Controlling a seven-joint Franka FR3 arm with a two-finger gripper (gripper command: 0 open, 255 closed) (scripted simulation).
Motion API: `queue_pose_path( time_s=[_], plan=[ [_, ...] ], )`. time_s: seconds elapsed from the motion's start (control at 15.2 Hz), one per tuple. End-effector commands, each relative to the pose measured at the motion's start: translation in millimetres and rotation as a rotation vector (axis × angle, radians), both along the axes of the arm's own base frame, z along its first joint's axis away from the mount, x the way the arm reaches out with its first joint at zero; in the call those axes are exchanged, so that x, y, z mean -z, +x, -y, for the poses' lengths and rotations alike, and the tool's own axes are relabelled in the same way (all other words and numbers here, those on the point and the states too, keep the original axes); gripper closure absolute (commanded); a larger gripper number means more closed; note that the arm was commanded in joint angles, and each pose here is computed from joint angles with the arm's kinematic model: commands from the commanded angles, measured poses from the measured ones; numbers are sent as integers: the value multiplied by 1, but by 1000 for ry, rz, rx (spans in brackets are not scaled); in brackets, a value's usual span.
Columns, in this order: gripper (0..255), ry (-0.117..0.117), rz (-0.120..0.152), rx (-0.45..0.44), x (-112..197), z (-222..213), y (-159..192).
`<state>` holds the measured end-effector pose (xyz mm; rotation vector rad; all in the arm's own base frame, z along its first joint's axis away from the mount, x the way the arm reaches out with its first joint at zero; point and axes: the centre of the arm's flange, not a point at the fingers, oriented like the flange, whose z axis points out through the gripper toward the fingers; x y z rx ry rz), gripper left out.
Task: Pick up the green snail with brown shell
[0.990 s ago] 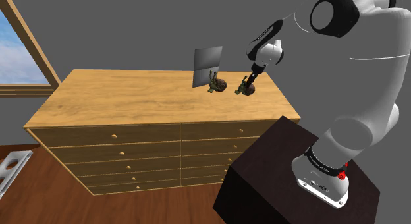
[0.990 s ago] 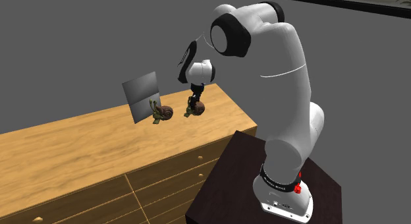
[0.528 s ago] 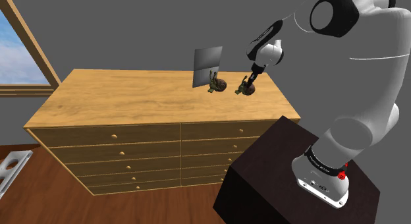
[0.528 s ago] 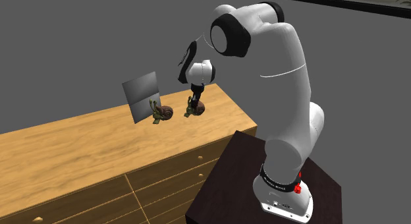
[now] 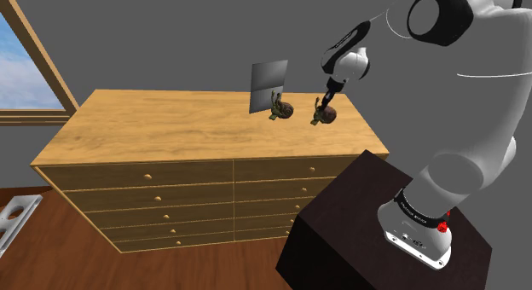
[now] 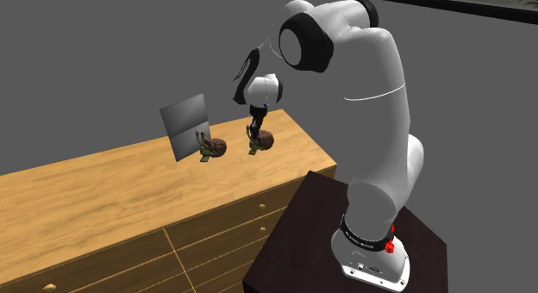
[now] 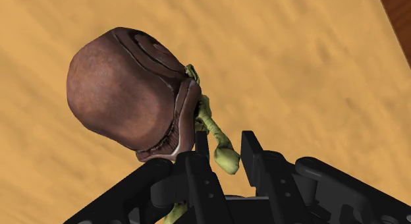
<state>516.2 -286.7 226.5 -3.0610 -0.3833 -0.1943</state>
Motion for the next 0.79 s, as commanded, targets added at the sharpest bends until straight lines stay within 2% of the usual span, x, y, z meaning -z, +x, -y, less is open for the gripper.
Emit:
queue_pose_path(
  time_s=[0.0, 0.59, 0.73],
  plan=[
    [255, -1, 1, 0, -11, -1, 0],
    [255, -1, 1, 0, -58, -1, 0],
    [255, -1, 1, 0, -59, -1, 0]
  ],
)
